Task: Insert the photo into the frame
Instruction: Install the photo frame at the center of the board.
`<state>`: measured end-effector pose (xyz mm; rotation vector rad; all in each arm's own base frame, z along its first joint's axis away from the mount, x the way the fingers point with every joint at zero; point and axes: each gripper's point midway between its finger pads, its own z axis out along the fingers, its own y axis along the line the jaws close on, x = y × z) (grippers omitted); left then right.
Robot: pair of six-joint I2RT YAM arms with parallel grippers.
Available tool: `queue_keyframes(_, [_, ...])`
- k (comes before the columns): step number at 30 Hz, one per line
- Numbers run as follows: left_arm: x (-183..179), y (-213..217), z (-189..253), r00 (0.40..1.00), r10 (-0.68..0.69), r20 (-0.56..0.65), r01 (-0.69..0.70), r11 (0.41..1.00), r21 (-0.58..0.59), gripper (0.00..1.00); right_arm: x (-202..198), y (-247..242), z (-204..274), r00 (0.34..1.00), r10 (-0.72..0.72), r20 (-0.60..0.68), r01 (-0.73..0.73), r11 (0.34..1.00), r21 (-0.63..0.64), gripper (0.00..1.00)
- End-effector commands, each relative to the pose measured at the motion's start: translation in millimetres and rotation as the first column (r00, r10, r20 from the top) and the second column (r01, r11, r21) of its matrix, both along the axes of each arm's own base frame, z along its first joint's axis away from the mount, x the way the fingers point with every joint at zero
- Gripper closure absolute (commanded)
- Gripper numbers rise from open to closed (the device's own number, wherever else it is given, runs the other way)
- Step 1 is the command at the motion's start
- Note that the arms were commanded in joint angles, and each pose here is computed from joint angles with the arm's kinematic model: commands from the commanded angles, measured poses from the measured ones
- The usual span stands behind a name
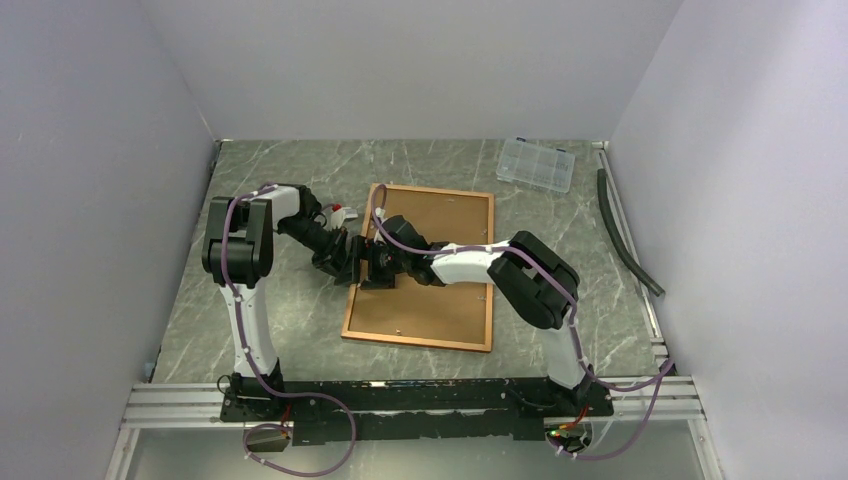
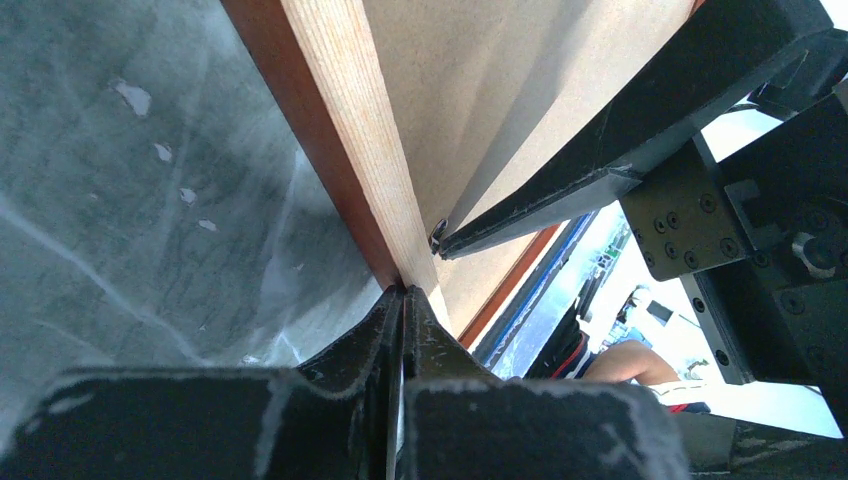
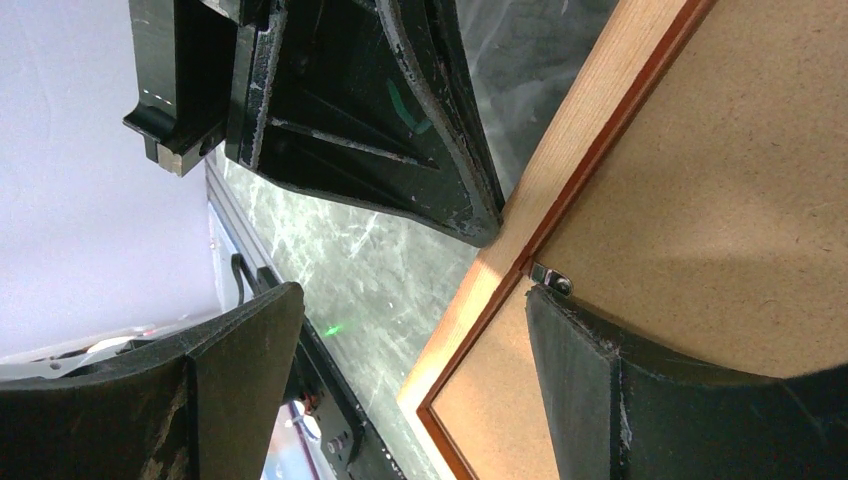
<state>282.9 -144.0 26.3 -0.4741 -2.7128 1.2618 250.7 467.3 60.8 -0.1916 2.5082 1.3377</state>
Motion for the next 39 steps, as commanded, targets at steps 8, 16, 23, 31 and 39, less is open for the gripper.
queue_keyframes(8, [-1, -1, -2, 0.999, -0.022, 0.034, 0.022, 1.0, -0.005, 0.94, 7, 7, -3, 0.999, -0.006, 0.033, 0.006, 1.0, -0.001, 0.14])
queue_keyframes(16, [-2, -1, -1, 0.999, -0.03, 0.035, 0.03, 1.0, 0.0, 0.94, 8, 10, 7, 0.998, 0.005, 0.056, -0.006, 1.0, 0.022, 0.14])
queue_keyframes(23, [-4, 0, 0, 0.999, -0.03, 0.031, 0.03, 1.0, -0.002, 0.94, 8, 12, 12, 0.997, 0.017, 0.069, -0.02, 0.999, 0.037, 0.14])
queue_keyframes(31, [6, 18, 12, 0.998, -0.024, 0.058, 0.023, 1.0, 0.015, 0.89, 24, -22, 86, 0.982, -0.003, 0.187, -0.021, 0.991, 0.129, 0.09])
queue_keyframes(39, [5, 34, 17, 0.987, -0.078, 0.142, 0.062, 0.992, 0.114, 0.72, 76, -167, 109, 0.931, -0.312, 0.188, 0.3, 0.95, 0.089, 0.01])
